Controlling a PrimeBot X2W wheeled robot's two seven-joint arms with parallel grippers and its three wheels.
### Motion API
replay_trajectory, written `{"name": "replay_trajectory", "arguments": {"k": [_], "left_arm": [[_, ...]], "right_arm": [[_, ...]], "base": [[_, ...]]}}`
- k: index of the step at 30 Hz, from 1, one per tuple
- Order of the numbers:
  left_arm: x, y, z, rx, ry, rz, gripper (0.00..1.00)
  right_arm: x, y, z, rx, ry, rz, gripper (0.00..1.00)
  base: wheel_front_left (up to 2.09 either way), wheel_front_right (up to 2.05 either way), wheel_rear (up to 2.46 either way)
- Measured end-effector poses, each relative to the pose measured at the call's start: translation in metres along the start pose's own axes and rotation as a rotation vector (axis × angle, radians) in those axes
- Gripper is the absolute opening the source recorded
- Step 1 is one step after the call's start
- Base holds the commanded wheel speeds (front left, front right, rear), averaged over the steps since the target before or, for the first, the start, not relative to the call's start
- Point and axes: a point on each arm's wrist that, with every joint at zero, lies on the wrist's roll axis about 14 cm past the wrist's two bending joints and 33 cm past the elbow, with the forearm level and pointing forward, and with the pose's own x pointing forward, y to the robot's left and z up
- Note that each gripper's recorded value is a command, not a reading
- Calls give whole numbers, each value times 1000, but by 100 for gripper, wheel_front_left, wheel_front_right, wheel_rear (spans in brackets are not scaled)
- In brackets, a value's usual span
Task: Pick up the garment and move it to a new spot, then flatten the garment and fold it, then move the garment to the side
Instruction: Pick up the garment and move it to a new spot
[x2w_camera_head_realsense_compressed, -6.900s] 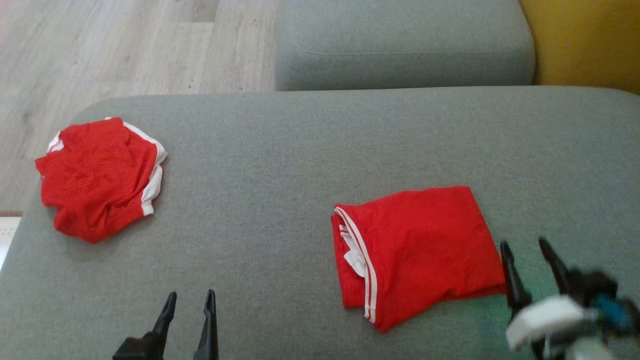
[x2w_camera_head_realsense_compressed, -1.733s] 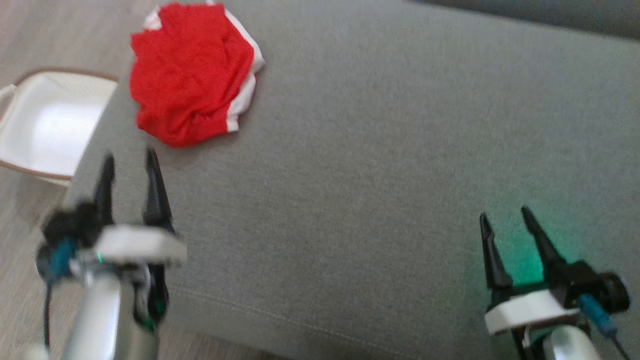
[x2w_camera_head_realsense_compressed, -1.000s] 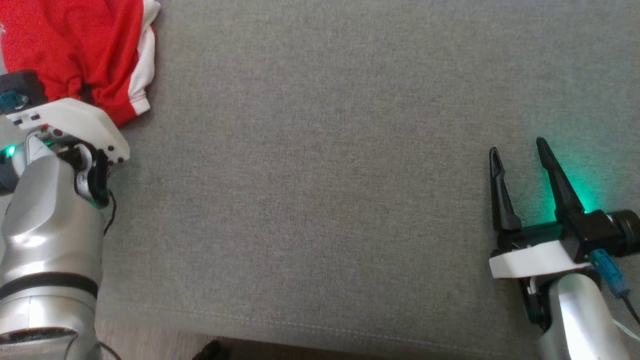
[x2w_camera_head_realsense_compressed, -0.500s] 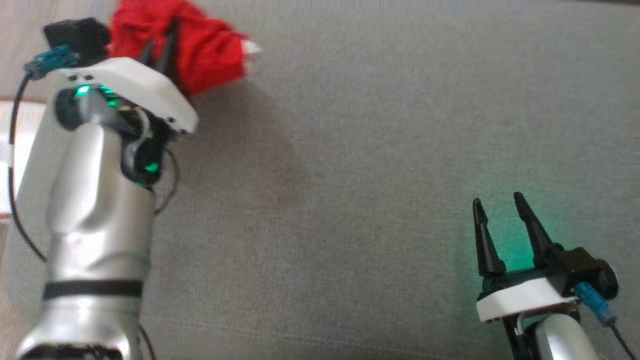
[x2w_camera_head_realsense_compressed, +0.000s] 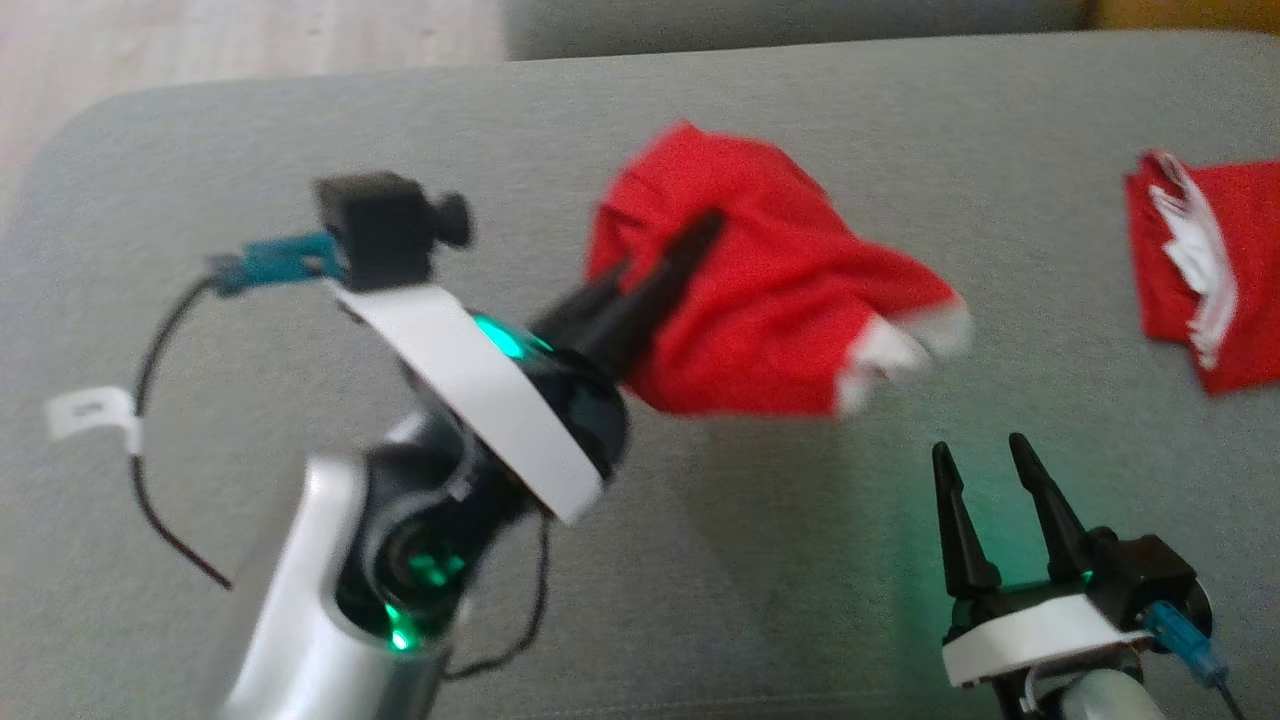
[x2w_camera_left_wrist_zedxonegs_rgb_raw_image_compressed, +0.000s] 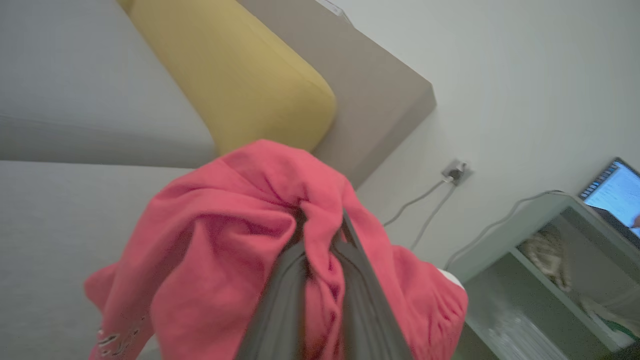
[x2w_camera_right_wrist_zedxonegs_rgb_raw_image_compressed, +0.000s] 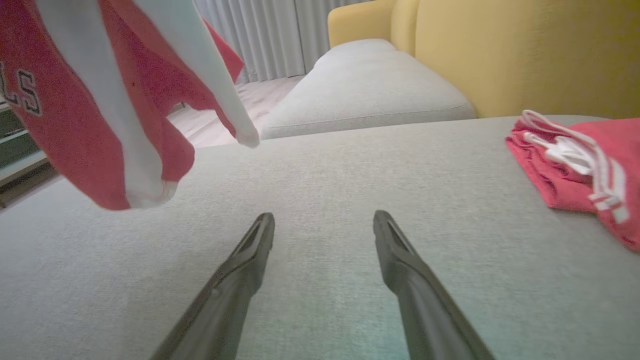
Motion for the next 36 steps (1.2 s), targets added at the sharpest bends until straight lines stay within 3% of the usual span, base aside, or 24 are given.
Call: {"name": "replay_trajectory", "arguments": {"k": [6,7,11,12,17,22,23,24,25,29,33,36], "left_arm": [[24,-36,-40,-211,104,-100,0],[33,-24,-54,-304,132,-54,0],[46,55,-76,-466,104,227,0],[46,55,-76,-466,104,227,0],[47,147,-87,-491,42,524,0],[28,198,-106,-483,42,697,0],[25,204,-108,-471,41,716,24],[22,206,-108,-458,39,721,58],[21,207,-109,-438,40,720,100],[21,203,-97,-287,18,687,100],[13,197,-60,-3,-85,641,100],[5,185,-46,129,-122,605,100]], "right_arm": [[-21,-30,0,18,-5,-110,100],[-28,-39,-1,27,-3,-146,100],[-39,-55,-3,44,0,-207,100],[-39,-55,-3,44,0,-207,100],[-45,-67,-4,42,9,-253,100],[-45,-69,-10,44,26,-257,100],[-44,-68,-10,45,28,-254,100],[-43,-67,-11,45,29,-250,100],[-42,-66,-10,44,29,-246,100],[-36,-60,-9,34,26,-219,100],[-34,-56,-3,20,7,-201,100],[-31,-55,4,12,-15,-191,100]], "base": [[0,0,0],[0,0,0],[0,0,0],[0,0,0],[0,0,0],[0,0,0],[0,0,0],[0,0,0],[0,0,0],[0,0,0],[0,0,0],[0,0,0]]}}
